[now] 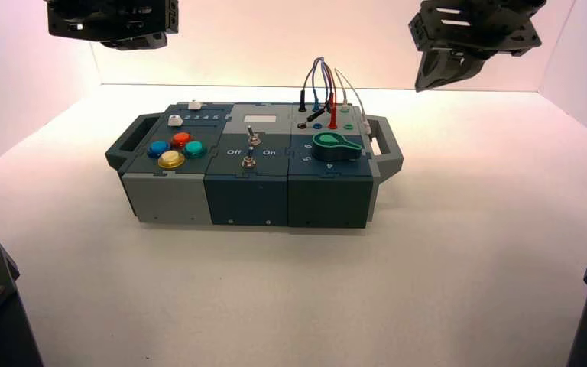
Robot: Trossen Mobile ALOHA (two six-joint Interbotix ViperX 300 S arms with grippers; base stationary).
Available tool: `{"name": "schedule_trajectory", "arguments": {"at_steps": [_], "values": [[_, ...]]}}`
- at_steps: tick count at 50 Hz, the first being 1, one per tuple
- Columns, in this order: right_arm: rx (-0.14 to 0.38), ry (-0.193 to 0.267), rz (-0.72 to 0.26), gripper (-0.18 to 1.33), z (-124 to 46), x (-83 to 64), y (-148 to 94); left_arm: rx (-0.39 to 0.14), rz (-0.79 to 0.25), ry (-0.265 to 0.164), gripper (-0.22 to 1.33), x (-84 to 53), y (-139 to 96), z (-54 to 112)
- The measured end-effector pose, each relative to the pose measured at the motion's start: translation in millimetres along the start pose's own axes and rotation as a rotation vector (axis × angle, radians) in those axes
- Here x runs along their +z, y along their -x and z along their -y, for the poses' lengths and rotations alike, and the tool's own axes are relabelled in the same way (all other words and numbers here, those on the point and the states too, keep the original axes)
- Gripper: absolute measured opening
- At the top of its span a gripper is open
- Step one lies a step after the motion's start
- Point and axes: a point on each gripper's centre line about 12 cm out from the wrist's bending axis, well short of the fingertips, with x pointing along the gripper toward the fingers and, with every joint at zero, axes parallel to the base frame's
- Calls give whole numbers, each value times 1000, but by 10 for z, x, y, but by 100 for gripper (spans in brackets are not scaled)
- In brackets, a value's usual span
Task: Turn the knob to position 4.
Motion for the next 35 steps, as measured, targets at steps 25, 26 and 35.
{"name": "schedule_trajectory", "arguments": {"at_steps": [25, 26, 35], "values": [[65, 65, -86, -14, -244, -88, -48, 1, 0, 1, -16, 0, 0, -4], [68, 71, -92, -14, -264, -95, -61, 1, 0, 1, -17, 0, 0, -4], [83, 86, -124, -14, -333, -94, -144, 0, -1, -2, -17, -4, -2, 0]]}}
